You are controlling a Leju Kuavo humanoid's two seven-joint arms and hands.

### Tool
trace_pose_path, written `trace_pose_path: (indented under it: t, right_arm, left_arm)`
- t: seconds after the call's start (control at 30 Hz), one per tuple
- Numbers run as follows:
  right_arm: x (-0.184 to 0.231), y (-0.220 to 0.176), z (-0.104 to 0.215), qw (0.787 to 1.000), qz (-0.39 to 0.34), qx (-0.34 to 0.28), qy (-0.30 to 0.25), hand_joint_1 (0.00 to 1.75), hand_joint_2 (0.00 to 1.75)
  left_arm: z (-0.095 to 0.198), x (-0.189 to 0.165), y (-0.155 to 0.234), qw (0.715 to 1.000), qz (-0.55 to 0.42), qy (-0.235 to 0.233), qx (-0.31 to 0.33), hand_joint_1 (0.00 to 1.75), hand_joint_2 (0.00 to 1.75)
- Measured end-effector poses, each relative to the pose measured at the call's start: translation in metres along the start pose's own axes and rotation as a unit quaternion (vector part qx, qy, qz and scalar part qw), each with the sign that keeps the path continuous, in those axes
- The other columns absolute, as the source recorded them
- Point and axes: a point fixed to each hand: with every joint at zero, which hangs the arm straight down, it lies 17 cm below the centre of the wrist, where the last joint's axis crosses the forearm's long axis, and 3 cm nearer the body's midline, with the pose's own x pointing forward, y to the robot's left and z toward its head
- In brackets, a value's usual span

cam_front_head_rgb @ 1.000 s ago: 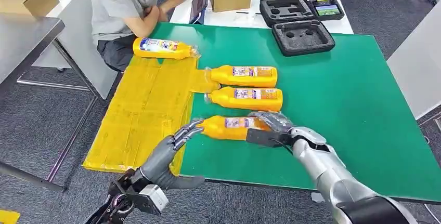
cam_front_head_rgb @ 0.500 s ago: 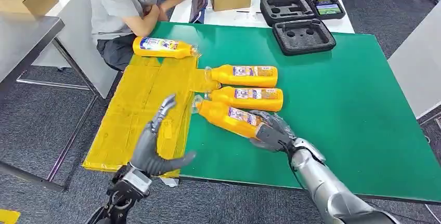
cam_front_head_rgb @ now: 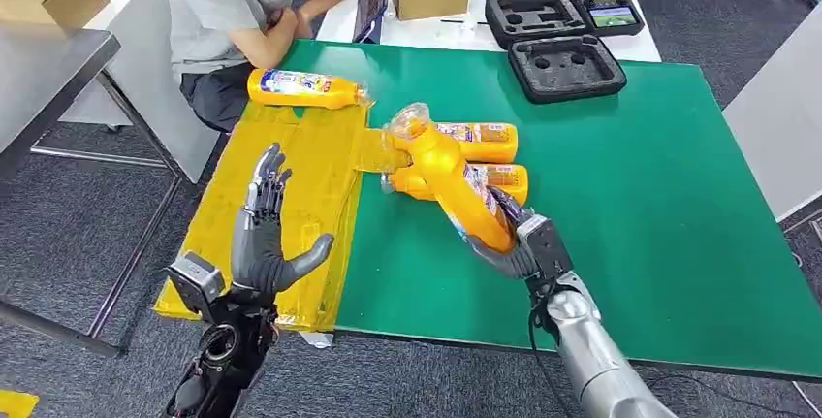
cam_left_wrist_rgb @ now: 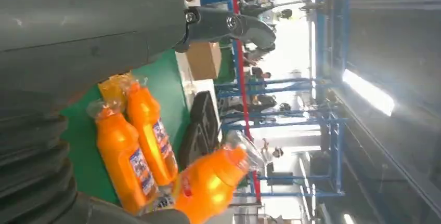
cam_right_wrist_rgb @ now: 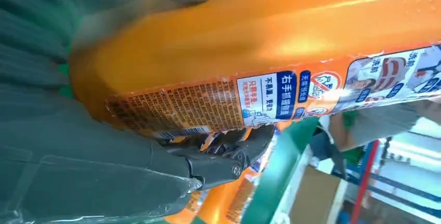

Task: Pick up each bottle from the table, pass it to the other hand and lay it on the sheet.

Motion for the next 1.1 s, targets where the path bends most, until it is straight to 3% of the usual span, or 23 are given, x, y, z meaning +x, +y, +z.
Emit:
trace_pose_path:
  t: [0.17, 0.27, 0.47, 0.77, 1.1]
  right_arm:
    - [0.009, -0.002, 0.000, 1.000, -0.008, -0.009, -0.013, 1.75, 1.75]
    - [0.026, -0.003, -0.003, 0.999, -0.025, -0.023, -0.037, 1.75, 1.75]
    - [0.061, 0.010, -0.001, 0.996, -0.032, -0.017, -0.084, 1.75, 1.75]
    - [0.071, 0.047, 0.013, 0.995, -0.003, 0.011, -0.098, 1.75, 1.75]
    - [0.074, 0.077, 0.011, 0.993, 0.013, 0.045, -0.104, 1.75, 1.75]
  left_arm:
    - [-0.001, -0.007, 0.002, 1.000, 0.017, 0.007, 0.005, 0.00, 1.75]
    - [-0.001, -0.028, -0.004, 0.998, 0.062, 0.032, 0.005, 0.00, 1.75]
    - [-0.002, -0.067, -0.031, 0.991, 0.109, 0.079, -0.010, 0.00, 1.75]
    - [0.011, -0.108, -0.088, 0.976, 0.150, 0.148, -0.064, 0.00, 1.75]
    - [0.012, -0.116, -0.116, 0.966, 0.177, 0.166, -0.093, 0.00, 1.75]
